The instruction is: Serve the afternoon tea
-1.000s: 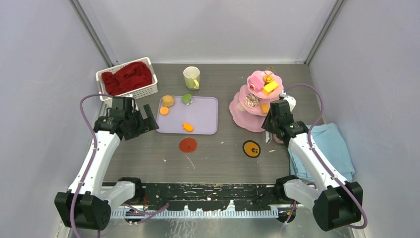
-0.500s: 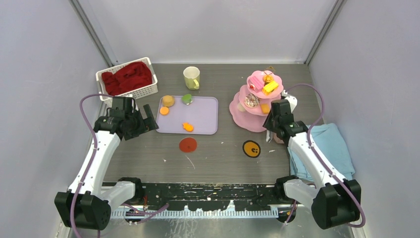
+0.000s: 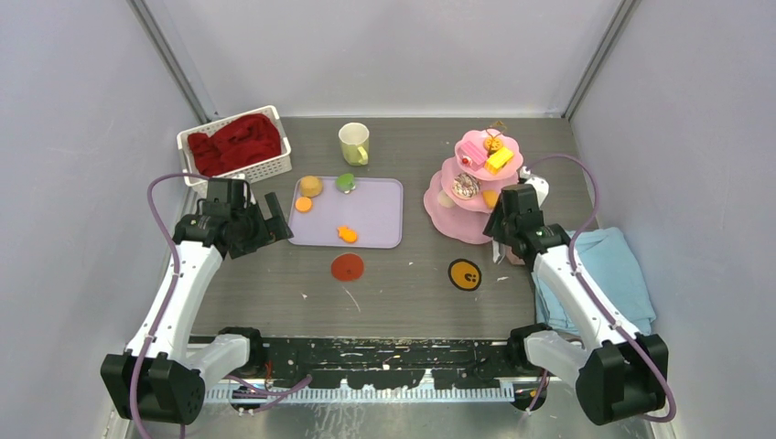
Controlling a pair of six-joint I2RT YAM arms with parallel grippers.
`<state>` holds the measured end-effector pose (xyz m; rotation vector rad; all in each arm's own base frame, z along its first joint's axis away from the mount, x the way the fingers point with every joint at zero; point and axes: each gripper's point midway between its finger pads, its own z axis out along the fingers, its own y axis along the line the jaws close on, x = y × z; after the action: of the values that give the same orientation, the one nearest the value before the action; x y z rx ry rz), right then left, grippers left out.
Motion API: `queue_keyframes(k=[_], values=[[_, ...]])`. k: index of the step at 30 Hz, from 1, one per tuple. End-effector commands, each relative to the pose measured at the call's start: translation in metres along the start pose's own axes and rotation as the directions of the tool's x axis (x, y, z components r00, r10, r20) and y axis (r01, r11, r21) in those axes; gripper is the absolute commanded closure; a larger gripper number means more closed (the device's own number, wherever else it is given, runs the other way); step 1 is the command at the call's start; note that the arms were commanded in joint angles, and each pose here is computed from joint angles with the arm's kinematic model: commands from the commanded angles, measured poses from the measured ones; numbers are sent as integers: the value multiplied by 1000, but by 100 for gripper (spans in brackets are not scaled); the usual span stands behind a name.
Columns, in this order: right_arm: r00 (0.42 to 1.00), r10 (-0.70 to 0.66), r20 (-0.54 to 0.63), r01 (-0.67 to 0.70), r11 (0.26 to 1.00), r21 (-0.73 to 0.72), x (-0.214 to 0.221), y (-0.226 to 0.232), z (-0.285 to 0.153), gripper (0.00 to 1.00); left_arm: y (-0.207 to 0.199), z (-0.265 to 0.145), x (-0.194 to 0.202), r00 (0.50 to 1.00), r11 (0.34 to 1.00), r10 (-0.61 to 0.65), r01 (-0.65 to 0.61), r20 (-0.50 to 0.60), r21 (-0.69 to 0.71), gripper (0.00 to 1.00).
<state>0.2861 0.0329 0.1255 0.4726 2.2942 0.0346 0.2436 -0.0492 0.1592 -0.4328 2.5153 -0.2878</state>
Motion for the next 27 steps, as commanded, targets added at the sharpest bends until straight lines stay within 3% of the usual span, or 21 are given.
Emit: queue_keyframes(k=[1,6,15,21,27], values=[[994,25,110,-22,999,-28,-33,5,-19,51,-2,-4,-12,999,1000,11,-11,46,7,0],[991,12,134,-15,1000,25,-35,-8,-26,54,-2,-4,-11,999,1000,11,-12,43,9,0],[984,12,176,-26,997,77,-44,-24,-47,86,-2,-4,-10,999,1000,10,-11,43,15,0],[968,30,250,-47,997,64,-64,-27,-73,88,-2,-6,-10,999,1000,10,-11,47,14,0],[911,57,408,-54,998,-20,-106,-25,-135,98,-2,-8,-10,999,1000,11,-12,51,18,0]])
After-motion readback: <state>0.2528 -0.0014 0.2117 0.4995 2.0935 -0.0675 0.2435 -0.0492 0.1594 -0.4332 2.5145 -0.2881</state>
